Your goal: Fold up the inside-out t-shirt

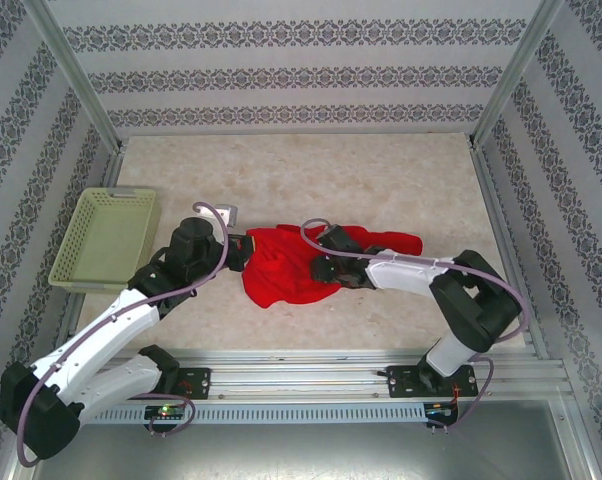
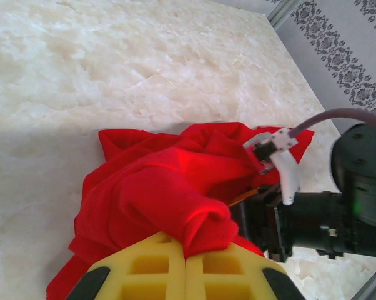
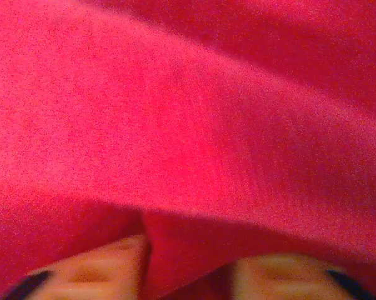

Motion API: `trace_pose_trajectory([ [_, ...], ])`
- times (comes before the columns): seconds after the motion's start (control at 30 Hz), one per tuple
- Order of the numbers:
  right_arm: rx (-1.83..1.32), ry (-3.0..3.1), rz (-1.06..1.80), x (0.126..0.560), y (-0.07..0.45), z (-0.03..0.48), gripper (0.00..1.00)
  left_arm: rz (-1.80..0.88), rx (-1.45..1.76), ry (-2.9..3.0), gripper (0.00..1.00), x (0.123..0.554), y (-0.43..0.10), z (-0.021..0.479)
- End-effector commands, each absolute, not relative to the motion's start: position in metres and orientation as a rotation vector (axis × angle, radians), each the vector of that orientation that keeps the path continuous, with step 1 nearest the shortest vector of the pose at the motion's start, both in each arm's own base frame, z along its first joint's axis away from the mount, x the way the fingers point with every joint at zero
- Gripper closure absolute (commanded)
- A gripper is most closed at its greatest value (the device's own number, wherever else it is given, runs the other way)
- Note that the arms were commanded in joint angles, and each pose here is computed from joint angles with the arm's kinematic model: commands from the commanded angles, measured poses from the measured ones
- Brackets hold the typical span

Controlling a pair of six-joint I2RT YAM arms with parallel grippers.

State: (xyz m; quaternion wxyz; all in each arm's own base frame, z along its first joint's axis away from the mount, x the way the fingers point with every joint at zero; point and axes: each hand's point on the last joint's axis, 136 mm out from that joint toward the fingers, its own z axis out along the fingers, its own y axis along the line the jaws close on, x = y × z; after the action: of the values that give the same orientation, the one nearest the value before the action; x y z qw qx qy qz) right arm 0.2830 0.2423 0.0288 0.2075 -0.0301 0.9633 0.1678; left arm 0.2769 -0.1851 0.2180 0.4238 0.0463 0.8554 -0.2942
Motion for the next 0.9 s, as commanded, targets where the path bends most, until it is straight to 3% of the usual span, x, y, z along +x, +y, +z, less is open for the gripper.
trace_pose_trajectory([
  [0.0,-0.089,2.621,0.342,0.302,0.235,0.054,1.00,-0.722,0.106,2.081,1.00,0.278,-0.178,0.244],
  [0.23,-0.043,2.320,-0.352,0.312,0.111,0.163,1.00,-0.742,0.111,2.092,1.00,0.275,-0.179,0.238],
  [0.37,-0.082,2.187,-0.528,0.310,0.096,0.220,1.00,-0.834,0.137,2.109,1.00,0.276,-0.197,0.232],
  [0.47,-0.144,2.143,-0.431,0.305,0.119,0.230,1.00,-0.817,0.232,2.178,1.00,0.272,-0.219,0.205],
  [0.6,-0.206,2.195,-0.140,0.296,0.157,0.203,1.00,-0.799,0.310,2.358,0.98,0.258,-0.231,0.149],
  [0.77,-0.237,2.286,0.107,0.287,0.191,0.164,1.00,-0.522,0.227,2.578,0.86,0.256,-0.199,0.094],
  [0.87,-0.274,2.310,0.215,0.284,0.210,0.160,1.00,-0.315,0.171,2.627,0.70,0.261,-0.175,0.087],
])
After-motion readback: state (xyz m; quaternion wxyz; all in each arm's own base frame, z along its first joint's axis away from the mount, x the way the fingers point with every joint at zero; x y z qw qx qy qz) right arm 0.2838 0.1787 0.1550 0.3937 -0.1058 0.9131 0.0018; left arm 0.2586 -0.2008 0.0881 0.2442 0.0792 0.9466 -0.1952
